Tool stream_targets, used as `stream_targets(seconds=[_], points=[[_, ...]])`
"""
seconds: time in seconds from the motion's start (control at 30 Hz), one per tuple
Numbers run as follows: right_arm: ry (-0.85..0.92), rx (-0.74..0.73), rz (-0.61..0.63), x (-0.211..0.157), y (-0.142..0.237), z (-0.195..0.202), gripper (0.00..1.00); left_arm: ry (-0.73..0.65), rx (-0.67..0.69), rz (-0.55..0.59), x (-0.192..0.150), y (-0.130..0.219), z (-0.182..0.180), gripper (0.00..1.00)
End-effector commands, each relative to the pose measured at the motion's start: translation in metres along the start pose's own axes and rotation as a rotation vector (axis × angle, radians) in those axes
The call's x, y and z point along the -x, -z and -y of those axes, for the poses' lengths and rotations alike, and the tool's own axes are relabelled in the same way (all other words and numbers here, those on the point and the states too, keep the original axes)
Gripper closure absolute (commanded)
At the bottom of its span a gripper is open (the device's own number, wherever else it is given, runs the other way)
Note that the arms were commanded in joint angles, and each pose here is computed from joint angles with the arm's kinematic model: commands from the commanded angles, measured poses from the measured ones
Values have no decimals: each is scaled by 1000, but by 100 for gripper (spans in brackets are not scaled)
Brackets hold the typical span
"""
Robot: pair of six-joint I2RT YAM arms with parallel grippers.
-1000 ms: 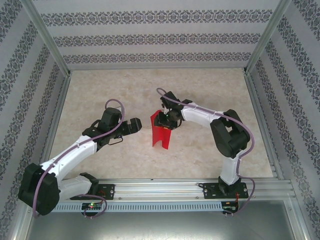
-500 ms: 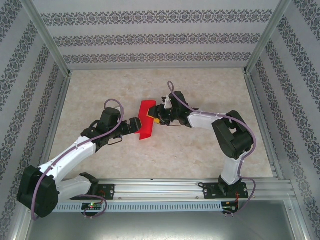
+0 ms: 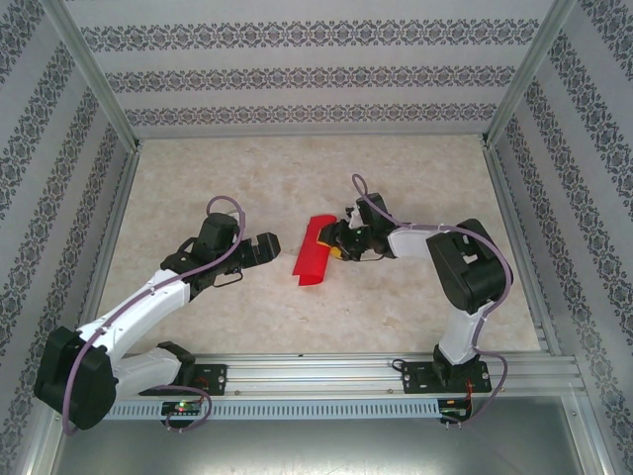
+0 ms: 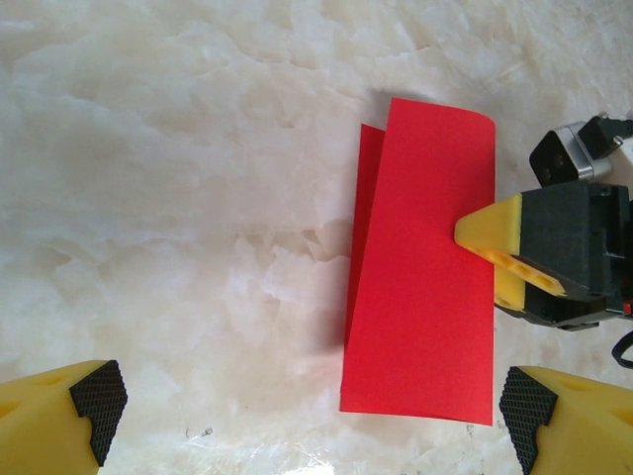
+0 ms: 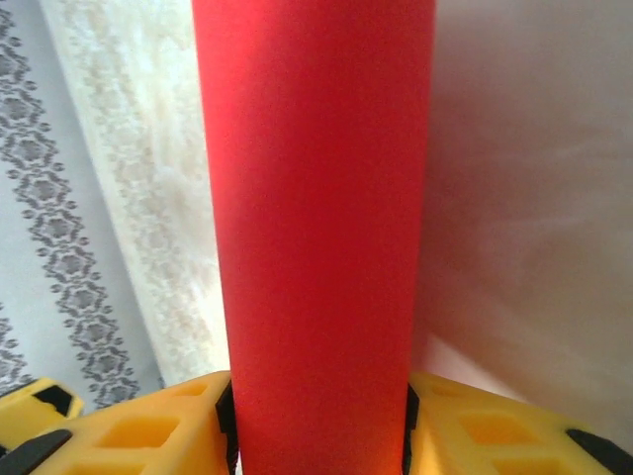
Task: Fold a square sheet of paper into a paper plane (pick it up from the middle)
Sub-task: Fold the square sheet of paper in half at the center of the table.
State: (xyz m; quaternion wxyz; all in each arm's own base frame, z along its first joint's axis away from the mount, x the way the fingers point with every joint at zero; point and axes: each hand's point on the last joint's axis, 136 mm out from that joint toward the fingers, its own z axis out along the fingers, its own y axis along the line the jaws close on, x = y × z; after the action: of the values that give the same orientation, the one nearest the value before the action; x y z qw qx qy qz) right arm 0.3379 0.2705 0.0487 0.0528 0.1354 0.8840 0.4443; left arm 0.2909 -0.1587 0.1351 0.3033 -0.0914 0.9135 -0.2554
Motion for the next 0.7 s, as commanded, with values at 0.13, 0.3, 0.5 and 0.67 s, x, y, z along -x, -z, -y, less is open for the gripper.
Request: stream_targets(seconds=[0.13, 0.3, 0.5, 0.67], points=[[64, -114, 6, -4, 10, 17, 52, 12, -66, -8, 5, -4, 20, 0], [86, -137, -34, -8, 8, 21, 52, 4, -69, -17, 4, -6, 23, 0], [110, -179, -42, -9, 10, 22, 54, -2, -82, -39, 1, -10, 27, 0], [99, -118, -51, -11, -4, 3, 55, -8, -72, -39, 2, -12, 26, 0]])
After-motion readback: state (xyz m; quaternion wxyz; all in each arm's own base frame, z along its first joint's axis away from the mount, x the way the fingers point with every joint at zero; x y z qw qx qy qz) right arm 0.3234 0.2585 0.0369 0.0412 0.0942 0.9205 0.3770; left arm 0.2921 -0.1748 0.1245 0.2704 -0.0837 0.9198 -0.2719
